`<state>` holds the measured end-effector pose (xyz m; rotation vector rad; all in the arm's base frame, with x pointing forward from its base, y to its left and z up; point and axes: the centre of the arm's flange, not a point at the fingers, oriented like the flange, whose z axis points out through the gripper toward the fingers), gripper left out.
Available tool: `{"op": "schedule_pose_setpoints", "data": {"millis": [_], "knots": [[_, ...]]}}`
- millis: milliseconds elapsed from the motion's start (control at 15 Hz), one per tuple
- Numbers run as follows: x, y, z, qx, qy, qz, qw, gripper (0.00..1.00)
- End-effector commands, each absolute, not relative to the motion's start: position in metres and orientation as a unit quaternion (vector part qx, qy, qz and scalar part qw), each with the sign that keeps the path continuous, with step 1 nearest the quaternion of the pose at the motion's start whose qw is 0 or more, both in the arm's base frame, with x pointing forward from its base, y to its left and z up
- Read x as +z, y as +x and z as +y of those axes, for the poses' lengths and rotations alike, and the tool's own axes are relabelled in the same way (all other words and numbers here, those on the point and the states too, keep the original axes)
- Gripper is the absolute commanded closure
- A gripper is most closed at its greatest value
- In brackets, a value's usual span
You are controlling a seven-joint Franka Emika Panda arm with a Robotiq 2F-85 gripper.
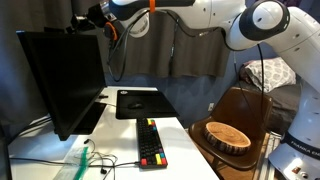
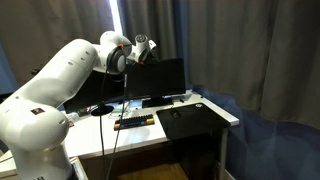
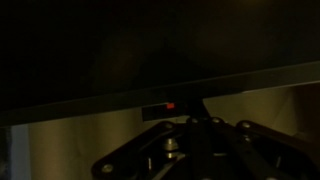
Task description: Push the desktop monitor down in order to slightly adjust its height down
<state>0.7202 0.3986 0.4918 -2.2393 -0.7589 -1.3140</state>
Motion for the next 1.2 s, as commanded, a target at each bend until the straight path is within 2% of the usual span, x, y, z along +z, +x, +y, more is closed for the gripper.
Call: {"op": "schedule_pose_setpoints", "data": {"millis": [0, 200, 533, 800, 933, 1133], "knots": [[0.504, 0.716, 0.386, -0.476, -0.799, -0.279, 0.237, 1.00], [0.514, 0.712, 0.379, -0.484, -0.788, -0.289, 0.249, 1.00], [0.529, 0.700, 0.338, -0.442, -0.829, -0.282, 0.194, 1.00], [0.558, 0.671, 0.289, -0.402, -0.850, -0.294, 0.170, 1.00], [0.567, 0.655, 0.271, -0.362, -0.865, -0.307, 0.165, 0.73], [0.571, 0.630, 0.249, -0.291, -0.890, -0.323, 0.136, 0.54]]}}
